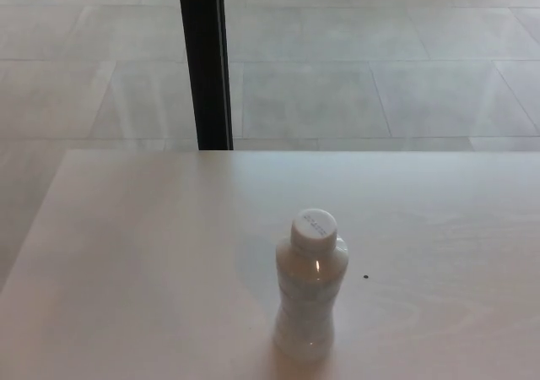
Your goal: The robot uses its left hand to to lift the bottle kept on the middle of the desk and tilts it towards its right hand. It then uses its right hand to rotate its cap to open it and places the bottle and cap back on the desk
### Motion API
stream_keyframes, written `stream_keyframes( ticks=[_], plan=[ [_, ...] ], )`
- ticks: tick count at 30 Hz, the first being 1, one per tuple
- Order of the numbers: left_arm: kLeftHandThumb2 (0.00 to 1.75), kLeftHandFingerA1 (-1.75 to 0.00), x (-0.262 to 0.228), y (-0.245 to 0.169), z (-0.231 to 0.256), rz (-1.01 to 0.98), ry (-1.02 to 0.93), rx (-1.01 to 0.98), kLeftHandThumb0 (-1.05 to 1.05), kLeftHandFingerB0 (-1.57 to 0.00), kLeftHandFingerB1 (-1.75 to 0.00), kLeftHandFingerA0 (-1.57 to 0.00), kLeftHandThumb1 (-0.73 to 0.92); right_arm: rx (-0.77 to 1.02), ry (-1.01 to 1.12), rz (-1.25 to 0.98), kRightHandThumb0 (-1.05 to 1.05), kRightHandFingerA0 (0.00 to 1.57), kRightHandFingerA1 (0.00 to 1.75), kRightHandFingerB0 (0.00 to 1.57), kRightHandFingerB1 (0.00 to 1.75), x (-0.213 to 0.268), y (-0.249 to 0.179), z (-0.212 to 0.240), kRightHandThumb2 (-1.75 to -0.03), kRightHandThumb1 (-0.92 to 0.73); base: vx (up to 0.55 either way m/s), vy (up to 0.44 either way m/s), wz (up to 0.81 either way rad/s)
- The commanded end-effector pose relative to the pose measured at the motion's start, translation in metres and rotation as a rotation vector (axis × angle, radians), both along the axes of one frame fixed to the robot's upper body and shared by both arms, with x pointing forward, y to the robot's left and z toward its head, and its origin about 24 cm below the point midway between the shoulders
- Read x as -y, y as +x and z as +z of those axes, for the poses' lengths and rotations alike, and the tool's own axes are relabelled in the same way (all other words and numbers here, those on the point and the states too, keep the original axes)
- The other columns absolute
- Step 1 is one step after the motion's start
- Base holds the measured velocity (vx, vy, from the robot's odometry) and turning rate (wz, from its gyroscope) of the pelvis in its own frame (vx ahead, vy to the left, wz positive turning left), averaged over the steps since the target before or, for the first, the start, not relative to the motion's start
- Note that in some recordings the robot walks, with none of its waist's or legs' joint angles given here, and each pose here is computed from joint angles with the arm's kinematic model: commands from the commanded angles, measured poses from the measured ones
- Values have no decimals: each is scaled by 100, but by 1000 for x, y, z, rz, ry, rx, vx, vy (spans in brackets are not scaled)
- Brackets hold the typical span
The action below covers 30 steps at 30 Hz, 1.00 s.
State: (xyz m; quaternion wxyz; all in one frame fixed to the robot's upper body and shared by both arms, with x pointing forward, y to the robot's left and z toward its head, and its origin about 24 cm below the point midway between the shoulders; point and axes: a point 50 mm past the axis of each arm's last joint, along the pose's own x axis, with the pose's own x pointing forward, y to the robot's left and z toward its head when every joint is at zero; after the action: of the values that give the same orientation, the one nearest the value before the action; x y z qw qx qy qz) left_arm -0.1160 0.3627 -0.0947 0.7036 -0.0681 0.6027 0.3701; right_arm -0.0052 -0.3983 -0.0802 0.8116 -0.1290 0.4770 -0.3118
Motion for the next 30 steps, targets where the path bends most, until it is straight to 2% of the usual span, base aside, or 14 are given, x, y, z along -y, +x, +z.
stream_keyframes(
  ticks=[1,4,6,8,10,12,13,14,15,21,25,26,27,30],
  plan=[
    [63,-94,-17,3,15,51,34,200,-92,-37,-78,-48,75,193,-50,-67,-71,44,84,11,58,22,5,24,-61,-69,0,0,0],
    [61,-102,-32,19,23,159,108,376,-98,-28,-87,-32,77,400,-22,-170,-86,18,72,3,53,42,27,43,-96,-58,0,0,0],
    [59,-112,-44,35,30,156,155,449,-96,-27,-101,-26,78,455,-65,-181,-81,6,80,1,54,54,41,58,-63,-77,0,0,0],
    [54,-106,-68,70,47,80,264,538,-90,-15,-99,-3,66,605,-125,-176,-42,3,58,0,54,73,73,92,-105,-45,0,0,0],
    [88,-85,-84,98,66,-51,320,601,-95,-20,-81,-13,48,675,-121,-159,-94,13,77,18,58,77,84,104,-63,-76,0,0,0],
    [58,-109,-91,112,77,-96,336,657,-95,-17,-90,0,63,776,-126,-80,-42,2,58,1,55,78,109,130,-104,-43,0,0,0],
    [58,-113,-97,126,87,-126,356,696,-97,-22,-88,-3,62,828,-121,-25,-86,8,67,0,49,77,119,142,-102,-62,0,0,0],
    [59,-103,-107,158,112,-166,413,839,-96,-27,-78,-8,61,942,-97,22,-42,0,55,0,54,75,140,163,-105,-44,0,0,0],
    [94,-80,-110,182,128,-170,463,968,-95,-28,-70,-18,51,1019,-93,83,-83,9,66,8,57,67,154,179,-95,-63,0,0,0],
    [62,-84,-91,255,184,-238,496,1298,-100,-58,-64,-36,59,1188,-26,283,-94,29,70,28,60,24,198,220,-62,-69,0,0,0],
    [81,-71,-52,296,217,-393,487,1445,-103,-77,-58,-63,38,1223,-88,485,-92,26,57,25,54,-17,221,238,-63,-74,0,0,0],
    [75,-70,-40,304,223,-425,472,1458,-105,-68,-53,-63,18,1244,-76,531,-90,22,51,21,49,-28,227,242,-63,-74,0,0,0],
    [59,-64,-18,316,231,-573,442,1509,-96,-44,-46,-28,61,1268,-82,600,-86,18,42,15,38,-50,237,248,-64,-77,0,0,0],
    [61,-54,5,328,238,-586,383,1577,-88,-25,-40,-13,64,1301,-56,655,-85,16,43,13,32,-77,248,251,-64,-79,0,0,0]
  ],
)
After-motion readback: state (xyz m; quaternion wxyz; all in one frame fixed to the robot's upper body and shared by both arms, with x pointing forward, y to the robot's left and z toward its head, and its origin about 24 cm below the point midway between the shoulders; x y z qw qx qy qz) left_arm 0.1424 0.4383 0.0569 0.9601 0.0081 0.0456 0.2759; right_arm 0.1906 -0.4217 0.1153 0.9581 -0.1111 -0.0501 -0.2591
